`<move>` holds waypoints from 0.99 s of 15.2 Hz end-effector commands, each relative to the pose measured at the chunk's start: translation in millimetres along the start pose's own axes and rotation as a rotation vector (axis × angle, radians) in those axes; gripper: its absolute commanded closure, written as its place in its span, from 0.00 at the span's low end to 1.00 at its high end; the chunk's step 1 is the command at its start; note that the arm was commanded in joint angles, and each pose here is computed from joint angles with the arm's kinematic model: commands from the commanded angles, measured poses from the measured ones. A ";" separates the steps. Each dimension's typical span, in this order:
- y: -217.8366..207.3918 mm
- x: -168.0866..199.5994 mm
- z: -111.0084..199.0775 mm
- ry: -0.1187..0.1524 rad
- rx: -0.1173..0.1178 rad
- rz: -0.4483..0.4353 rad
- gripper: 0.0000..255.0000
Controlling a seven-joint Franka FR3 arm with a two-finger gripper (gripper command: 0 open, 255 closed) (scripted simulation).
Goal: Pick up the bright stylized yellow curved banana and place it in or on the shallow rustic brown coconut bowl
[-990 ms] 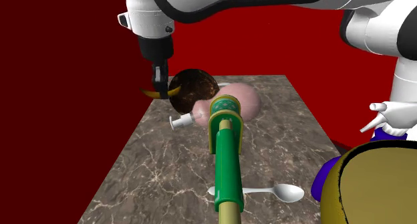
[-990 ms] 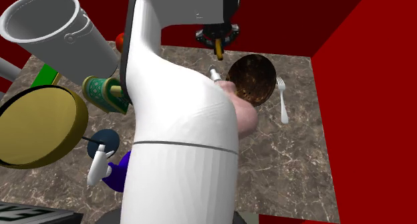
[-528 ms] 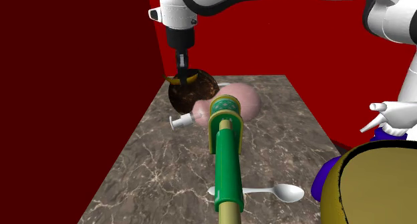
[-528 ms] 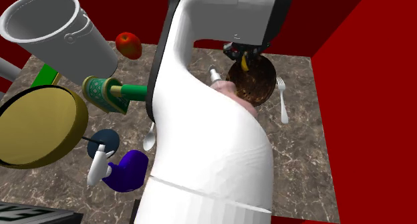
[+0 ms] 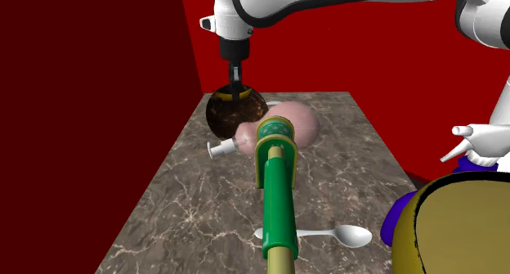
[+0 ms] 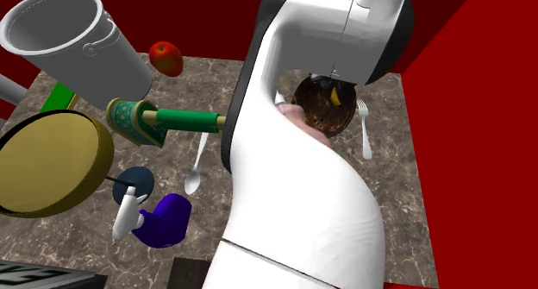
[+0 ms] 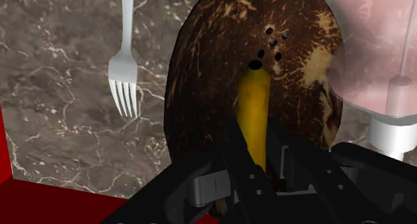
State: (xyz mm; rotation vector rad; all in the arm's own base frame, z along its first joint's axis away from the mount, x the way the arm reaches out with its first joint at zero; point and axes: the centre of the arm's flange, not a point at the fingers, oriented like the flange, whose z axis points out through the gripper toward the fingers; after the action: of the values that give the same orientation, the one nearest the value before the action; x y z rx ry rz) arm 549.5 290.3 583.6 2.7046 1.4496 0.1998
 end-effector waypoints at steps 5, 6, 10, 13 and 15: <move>-3.3 -2.9 31.1 0.000 0.000 0.000 1.00; -3.9 -3.3 36.3 0.000 0.000 0.000 1.00; -5.5 -4.4 49.2 0.000 0.000 0.000 1.00; -5.5 -4.4 49.2 0.000 0.000 0.000 1.00; -5.5 -4.4 49.2 0.000 0.000 0.000 1.00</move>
State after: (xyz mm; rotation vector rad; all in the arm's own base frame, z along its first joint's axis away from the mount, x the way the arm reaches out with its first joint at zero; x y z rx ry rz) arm 549.7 289.9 533.9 2.7043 1.4504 0.2004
